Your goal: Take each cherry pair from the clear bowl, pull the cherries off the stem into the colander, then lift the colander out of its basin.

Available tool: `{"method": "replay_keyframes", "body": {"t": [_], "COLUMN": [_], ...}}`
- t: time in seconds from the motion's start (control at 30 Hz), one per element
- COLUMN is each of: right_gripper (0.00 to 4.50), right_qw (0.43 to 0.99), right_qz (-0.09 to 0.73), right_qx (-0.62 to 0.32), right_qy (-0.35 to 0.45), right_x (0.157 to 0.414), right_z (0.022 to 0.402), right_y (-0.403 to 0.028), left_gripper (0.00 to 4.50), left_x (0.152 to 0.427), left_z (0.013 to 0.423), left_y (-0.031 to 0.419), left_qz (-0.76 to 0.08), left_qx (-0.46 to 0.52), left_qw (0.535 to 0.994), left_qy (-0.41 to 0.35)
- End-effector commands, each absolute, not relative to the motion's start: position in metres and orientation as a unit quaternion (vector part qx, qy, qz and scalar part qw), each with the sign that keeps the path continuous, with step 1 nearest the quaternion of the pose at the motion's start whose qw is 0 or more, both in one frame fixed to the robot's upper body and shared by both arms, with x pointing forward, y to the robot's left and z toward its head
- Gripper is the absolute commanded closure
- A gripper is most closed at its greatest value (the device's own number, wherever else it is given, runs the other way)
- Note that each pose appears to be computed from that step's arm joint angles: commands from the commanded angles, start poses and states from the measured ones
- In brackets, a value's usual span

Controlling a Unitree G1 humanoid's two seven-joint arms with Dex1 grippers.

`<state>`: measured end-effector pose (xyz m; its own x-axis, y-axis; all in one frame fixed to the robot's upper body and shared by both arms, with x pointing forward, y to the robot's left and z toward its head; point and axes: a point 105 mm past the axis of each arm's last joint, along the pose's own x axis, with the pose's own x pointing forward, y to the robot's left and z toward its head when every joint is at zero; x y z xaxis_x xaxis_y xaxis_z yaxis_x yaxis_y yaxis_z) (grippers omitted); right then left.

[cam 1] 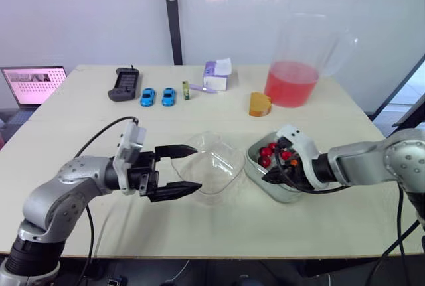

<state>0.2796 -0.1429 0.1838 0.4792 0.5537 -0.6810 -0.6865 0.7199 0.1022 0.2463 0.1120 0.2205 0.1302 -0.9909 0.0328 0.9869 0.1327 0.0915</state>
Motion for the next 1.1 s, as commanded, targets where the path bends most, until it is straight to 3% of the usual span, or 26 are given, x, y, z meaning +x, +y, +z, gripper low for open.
{"method": "replay_keyframes", "body": {"t": [0.03, 0.5, 1.1], "right_gripper": [4.28, 4.28, 4.28], "right_qw": [0.842, 0.839, 0.853], "right_qz": [0.401, 0.410, 0.405], "right_qx": [-0.104, -0.173, -0.167], "right_qy": [0.346, 0.312, 0.285], "right_x": [0.270, 0.261, 0.262], "right_z": [0.191, 0.195, 0.216], "right_y": [-0.133, -0.129, -0.135], "left_gripper": [0.00, 0.00, 0.00], "left_x": [0.242, 0.243, 0.244], "left_z": [0.230, 0.230, 0.232], "left_y": [0.114, 0.114, 0.112], "left_qz": [-0.658, -0.653, -0.660], "left_qx": [0.032, 0.031, 0.032], "left_qw": [0.750, 0.754, 0.748], "left_qy": [-0.061, -0.062, -0.059]}}
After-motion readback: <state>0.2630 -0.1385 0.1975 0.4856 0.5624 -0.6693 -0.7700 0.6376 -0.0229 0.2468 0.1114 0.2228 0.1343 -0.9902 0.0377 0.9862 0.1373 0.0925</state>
